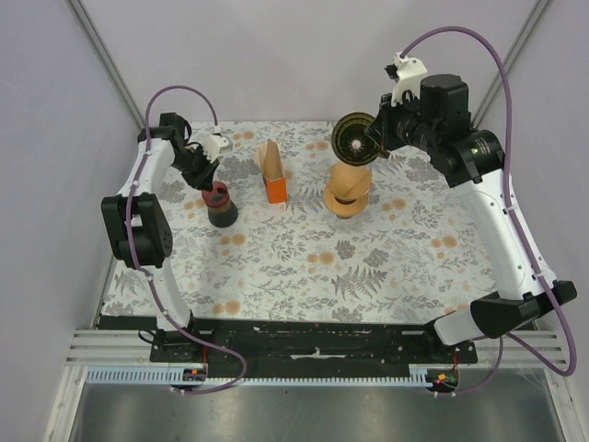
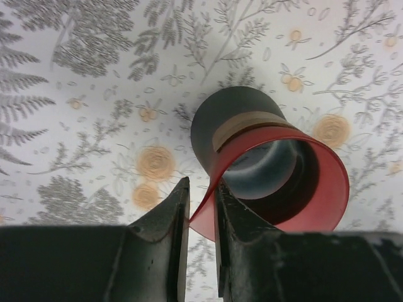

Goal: Place the coffee filter in the dripper
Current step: Move the coffee server to the center of the board.

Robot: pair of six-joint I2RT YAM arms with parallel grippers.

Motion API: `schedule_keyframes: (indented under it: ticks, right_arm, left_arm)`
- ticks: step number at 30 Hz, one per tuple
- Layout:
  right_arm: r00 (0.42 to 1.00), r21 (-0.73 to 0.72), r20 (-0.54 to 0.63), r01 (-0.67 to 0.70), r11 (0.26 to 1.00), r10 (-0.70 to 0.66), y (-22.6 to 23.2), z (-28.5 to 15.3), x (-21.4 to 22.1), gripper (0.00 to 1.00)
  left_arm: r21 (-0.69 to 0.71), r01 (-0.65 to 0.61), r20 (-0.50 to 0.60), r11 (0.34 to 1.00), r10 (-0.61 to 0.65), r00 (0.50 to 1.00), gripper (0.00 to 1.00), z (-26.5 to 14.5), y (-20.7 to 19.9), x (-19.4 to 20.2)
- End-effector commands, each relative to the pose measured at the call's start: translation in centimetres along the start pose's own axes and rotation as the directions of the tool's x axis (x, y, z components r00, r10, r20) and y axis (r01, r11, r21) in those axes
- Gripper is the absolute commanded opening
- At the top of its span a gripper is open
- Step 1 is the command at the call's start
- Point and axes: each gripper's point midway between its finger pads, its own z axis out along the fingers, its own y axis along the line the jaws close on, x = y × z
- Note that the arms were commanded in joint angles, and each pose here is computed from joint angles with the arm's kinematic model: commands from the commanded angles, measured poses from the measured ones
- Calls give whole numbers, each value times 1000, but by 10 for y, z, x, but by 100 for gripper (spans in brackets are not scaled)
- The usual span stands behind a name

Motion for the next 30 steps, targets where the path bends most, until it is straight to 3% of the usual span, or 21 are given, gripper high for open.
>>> schedule_keyframes:
  ticks: [1,4,10,15,18,24,30]
  right_arm:
    - [993,-30,117,4,1000,-1,8,-17,-32,0]
    - [992,-68,118,-40,997,47,16,-20,-36,0]
    - [992,-229,31,-112,967,122,49,-17,-36,0]
    - [993,-277,-11,-113,954,114,69,-13,-30,0]
    - [994,-294,-23,-105,950,102,77,-10,-27,0]
    - [994,-305,-37,-106,946,99,83,-12,-20,0]
    - [996,-406,-67,-75,911,52,120,-5,-11,0]
  left_arm:
    - [13,173,99,985,-174,980,2,-21,-29,-21]
    - [-29,315,151,949,-307,939,2,-31,-48,-36]
    - [-56,416,241,908,-392,888,2,-31,-119,-65]
    - [-18,555,175,831,-544,821,2,-15,-158,-68]
    - [92,630,171,771,-636,753,2,-10,-173,-81]
    - [190,613,171,767,-640,749,2,1,-191,-88]
    - [322,535,152,781,-600,786,2,19,-233,-97]
